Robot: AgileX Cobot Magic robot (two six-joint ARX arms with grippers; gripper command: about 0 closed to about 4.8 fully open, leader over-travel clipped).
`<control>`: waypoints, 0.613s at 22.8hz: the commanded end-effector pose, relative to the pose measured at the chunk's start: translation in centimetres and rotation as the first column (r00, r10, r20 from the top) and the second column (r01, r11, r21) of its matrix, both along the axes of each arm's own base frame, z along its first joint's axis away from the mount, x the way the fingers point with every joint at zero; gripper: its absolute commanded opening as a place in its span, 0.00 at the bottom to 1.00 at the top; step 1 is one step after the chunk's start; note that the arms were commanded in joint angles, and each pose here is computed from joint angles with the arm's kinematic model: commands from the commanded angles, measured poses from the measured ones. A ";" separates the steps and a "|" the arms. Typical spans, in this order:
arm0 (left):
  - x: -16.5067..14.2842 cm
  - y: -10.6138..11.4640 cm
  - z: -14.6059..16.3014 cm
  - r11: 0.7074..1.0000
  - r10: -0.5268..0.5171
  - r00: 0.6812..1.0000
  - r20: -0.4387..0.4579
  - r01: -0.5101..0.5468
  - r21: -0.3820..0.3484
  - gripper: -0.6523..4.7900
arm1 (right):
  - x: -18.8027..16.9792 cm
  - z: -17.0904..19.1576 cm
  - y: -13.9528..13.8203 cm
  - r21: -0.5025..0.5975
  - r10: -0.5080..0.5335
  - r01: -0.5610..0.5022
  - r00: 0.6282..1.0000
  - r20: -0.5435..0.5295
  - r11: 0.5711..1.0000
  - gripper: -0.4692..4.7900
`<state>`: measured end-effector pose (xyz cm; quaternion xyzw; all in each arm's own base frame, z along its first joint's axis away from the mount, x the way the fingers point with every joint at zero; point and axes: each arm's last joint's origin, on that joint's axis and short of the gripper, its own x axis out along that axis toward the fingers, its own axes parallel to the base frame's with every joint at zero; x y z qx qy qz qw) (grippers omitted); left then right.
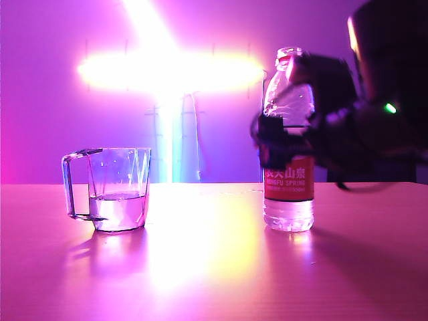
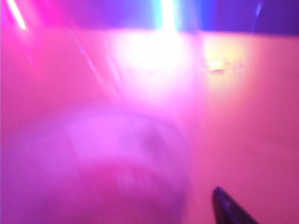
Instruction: Pick up the mineral water bottle on the table and pour water into the mug until it's half full.
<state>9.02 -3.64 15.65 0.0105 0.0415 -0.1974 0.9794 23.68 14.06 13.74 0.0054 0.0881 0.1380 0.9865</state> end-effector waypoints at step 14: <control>0.1 0.4 0.3 0.999 0.040 0.999 0.013 -0.040 -0.008 0.12 | -5.5 2.7 -3.1 0.079 0.053 -0.063 0.991 0.122 0.995 0.99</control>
